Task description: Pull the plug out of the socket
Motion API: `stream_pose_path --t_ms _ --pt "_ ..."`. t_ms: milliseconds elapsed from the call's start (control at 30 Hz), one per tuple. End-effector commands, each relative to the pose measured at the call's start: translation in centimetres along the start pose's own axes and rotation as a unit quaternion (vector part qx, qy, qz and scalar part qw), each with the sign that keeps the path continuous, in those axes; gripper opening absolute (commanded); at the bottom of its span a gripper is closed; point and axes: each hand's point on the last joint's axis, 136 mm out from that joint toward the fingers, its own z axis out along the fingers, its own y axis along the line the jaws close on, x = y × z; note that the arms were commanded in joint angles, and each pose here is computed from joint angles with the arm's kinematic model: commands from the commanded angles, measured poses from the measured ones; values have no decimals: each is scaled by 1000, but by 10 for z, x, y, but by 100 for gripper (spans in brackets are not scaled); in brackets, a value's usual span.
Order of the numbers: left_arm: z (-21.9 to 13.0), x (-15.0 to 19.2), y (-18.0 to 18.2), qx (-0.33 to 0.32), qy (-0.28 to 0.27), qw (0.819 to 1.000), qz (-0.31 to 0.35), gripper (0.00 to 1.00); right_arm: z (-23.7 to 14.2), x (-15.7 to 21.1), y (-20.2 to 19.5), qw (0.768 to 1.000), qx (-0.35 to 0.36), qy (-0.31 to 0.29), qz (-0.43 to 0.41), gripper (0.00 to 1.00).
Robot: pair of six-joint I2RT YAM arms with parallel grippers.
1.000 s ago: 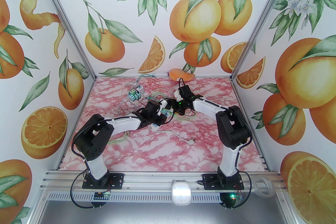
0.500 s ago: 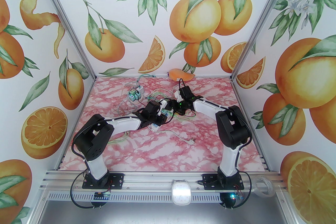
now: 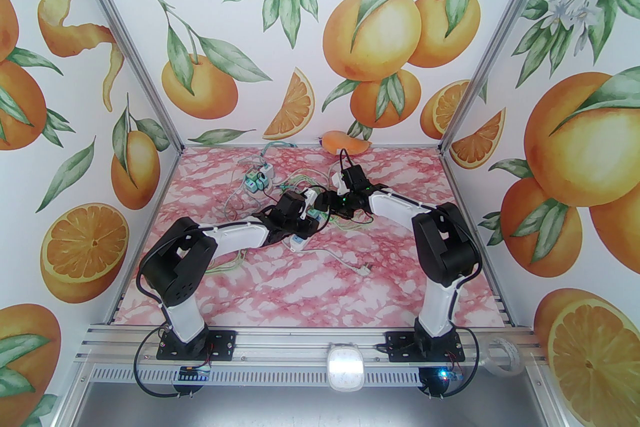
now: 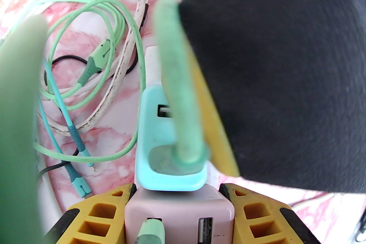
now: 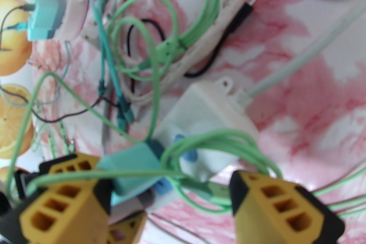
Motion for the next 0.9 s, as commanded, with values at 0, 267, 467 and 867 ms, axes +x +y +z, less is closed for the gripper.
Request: stream_pose_path --t_ms 0,267,467,867 --pt "-14 -35 -19 -13 -44 998 50 34 17 50 -62 990 116 78 29 72" --pt "-7 -24 -16 -71 -23 993 96 33 17 51 -63 988 126 83 16 72" --pt "-20 -38 -16 -26 -34 998 40 33 17 50 -63 988 127 81 16 72" --pt "-60 -69 -7 -15 -60 998 24 34 15 46 -61 989 126 76 15 73"
